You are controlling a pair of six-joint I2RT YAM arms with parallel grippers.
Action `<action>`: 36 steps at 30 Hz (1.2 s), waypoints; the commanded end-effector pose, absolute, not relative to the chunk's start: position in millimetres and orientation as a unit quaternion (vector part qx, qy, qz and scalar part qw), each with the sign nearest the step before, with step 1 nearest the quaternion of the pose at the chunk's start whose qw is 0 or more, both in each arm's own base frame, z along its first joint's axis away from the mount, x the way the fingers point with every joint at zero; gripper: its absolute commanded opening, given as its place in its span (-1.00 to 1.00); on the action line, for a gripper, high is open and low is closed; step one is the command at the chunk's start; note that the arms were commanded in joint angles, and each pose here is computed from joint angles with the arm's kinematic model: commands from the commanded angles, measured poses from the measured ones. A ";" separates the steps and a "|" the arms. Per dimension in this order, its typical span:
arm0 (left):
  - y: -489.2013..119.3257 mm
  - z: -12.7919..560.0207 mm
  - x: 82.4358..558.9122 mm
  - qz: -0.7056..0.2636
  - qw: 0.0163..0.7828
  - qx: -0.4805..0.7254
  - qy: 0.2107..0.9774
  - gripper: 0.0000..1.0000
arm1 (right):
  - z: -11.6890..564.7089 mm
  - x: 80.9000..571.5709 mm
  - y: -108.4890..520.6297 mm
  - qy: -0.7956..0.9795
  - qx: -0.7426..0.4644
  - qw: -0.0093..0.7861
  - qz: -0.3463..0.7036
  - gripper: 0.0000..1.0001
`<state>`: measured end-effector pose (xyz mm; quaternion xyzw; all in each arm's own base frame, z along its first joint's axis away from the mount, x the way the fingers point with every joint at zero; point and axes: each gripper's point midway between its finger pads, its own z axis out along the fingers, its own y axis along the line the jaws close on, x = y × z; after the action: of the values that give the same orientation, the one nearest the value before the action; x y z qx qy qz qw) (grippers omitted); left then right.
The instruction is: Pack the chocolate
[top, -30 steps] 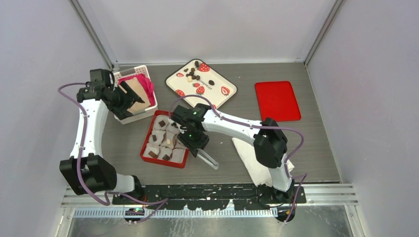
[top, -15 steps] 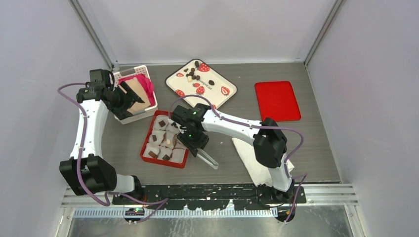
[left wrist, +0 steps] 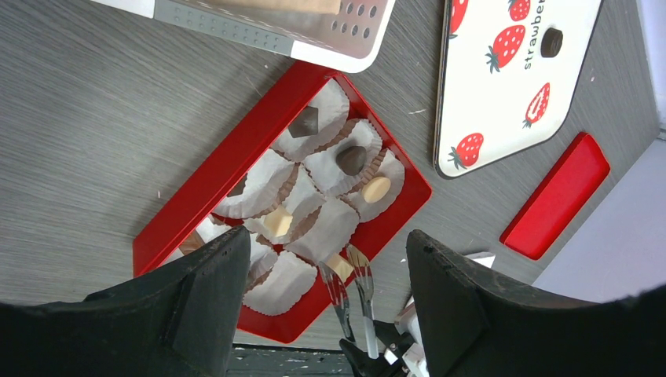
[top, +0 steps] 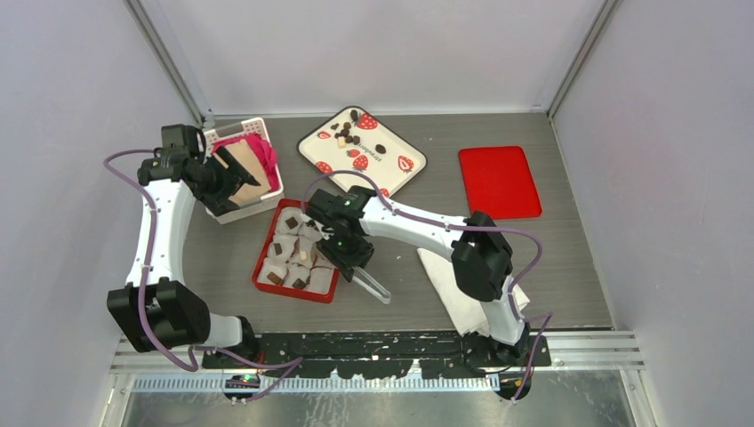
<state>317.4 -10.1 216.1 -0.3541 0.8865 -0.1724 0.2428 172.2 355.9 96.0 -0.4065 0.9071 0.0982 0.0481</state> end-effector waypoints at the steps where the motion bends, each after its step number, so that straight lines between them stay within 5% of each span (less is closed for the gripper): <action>1: -7.2 230.3 325.1 -0.181 0.276 -0.345 0.879 0.47 | 109.4 176.0 361.4 0.903 -0.412 0.065 0.104 -0.06; 24: -6.1 231.7 321.9 -0.178 0.278 -0.346 0.878 0.47 | 109.6 177.0 361.1 0.904 -0.410 0.069 0.102 0.00; 36: -6.8 231.8 320.0 -0.179 0.278 -0.346 0.878 0.47 | 119.6 181.7 362.3 0.904 -0.405 0.090 0.105 -0.24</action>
<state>317.4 -10.0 216.3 -0.3541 0.8864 -0.1723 0.2433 175.0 354.2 96.4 -0.4064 0.9076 0.0906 0.0533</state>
